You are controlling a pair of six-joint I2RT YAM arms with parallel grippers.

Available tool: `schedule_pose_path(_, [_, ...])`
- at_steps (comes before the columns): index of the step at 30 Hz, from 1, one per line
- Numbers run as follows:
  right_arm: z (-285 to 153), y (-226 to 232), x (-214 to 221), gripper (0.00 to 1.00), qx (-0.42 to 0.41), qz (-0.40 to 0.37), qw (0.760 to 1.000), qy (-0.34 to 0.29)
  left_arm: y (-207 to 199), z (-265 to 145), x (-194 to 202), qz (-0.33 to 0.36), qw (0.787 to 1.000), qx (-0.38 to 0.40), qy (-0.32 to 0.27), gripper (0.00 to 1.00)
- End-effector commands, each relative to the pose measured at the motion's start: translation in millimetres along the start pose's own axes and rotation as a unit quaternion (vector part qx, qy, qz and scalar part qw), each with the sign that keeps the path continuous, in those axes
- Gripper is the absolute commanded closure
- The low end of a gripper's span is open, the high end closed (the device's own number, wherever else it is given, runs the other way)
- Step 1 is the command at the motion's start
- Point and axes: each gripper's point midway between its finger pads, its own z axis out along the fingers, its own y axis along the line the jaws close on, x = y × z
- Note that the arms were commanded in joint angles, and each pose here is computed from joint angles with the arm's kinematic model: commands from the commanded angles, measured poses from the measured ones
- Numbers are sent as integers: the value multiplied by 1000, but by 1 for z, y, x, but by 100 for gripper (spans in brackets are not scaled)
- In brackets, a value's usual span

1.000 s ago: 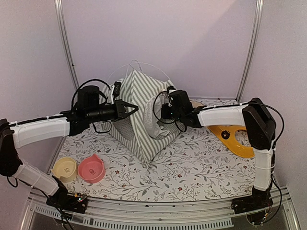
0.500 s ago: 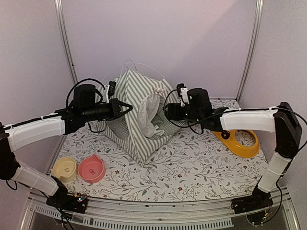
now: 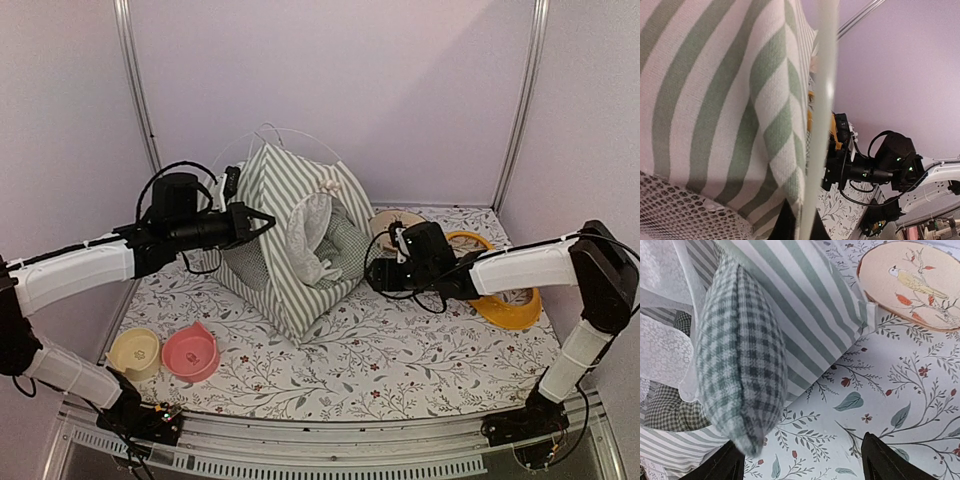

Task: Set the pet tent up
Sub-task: Place the cushion in the tent.

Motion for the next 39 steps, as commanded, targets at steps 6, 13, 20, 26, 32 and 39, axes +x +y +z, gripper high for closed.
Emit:
schedule_pose_path(6, [34,48,-53,56,-44,10,998,-51,-8,12,27,-24,996,18,78,100])
schedule_pose_path(13, [31,72,-59,39,-44,-14,997,-64,-14,12,30,-13,995,28,92,100])
schedule_pose_path(20, [62,86,-75,100,-25,-40,997,-64,-38,14,37,8,991,74,113,100])
schedule_pose_path(26, [116,72,-44,100,38,-96,994,-23,-61,7,28,28,988,107,108,100])
schedule_pose_path(32, [121,-90,-5,66,253,-70,964,47,-59,-29,-6,25,997,64,40,100])
schedule_pose_path(39, [76,-29,-39,30,146,-67,987,5,-32,-25,-3,7,999,6,41,100])
